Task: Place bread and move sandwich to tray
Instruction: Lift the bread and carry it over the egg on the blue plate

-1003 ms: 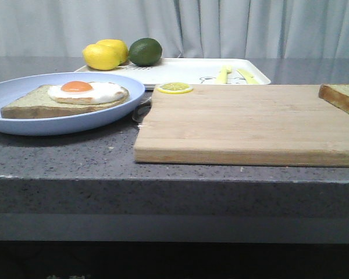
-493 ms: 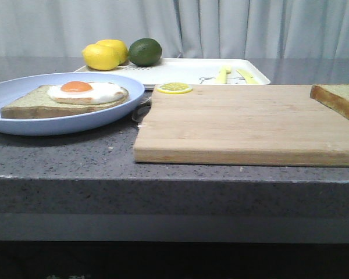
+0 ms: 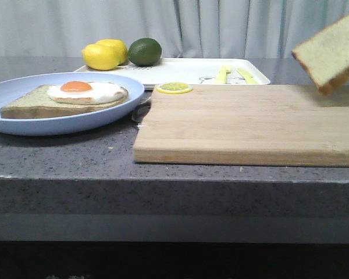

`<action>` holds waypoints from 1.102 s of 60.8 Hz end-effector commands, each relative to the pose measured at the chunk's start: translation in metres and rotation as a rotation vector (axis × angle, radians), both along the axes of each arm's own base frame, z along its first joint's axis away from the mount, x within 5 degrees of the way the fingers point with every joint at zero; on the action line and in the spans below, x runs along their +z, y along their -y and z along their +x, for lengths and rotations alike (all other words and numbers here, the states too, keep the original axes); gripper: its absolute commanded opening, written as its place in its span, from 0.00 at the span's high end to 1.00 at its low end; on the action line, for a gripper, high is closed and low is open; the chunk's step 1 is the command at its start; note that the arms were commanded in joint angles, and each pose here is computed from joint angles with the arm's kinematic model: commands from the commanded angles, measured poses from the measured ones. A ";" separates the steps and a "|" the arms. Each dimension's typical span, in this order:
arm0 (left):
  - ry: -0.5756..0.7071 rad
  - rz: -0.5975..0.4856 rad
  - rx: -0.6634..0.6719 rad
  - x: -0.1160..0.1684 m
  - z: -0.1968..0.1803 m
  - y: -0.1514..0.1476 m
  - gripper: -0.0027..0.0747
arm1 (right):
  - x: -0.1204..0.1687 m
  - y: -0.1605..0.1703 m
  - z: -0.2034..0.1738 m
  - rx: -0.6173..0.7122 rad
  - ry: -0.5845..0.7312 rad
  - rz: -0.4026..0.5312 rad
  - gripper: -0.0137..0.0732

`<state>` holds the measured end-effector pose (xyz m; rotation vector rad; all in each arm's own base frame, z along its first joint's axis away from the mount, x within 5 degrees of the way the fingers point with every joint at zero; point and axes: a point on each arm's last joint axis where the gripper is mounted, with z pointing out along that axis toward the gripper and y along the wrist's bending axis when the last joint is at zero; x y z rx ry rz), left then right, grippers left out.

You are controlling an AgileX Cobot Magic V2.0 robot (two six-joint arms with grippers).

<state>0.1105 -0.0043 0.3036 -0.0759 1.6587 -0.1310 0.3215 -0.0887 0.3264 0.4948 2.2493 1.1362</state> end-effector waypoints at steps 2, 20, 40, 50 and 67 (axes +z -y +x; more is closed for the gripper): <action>0.118 -0.020 0.006 0.019 0.001 0.000 0.10 | 0.050 -0.037 -0.016 0.156 0.157 0.143 0.92; 0.118 -0.020 0.006 0.019 0.001 0.000 0.10 | 0.066 -0.158 -0.008 0.382 0.222 0.289 0.92; 0.118 -0.020 0.006 0.019 0.001 0.000 0.10 | 0.044 -0.284 -0.002 0.300 0.158 0.378 0.92; 0.118 -0.020 0.006 0.019 0.001 0.000 0.10 | 0.015 -0.323 0.004 0.188 0.062 0.400 0.92; 0.118 -0.020 0.006 0.019 0.001 0.000 0.10 | -0.026 -0.336 0.020 0.137 -0.031 0.359 0.92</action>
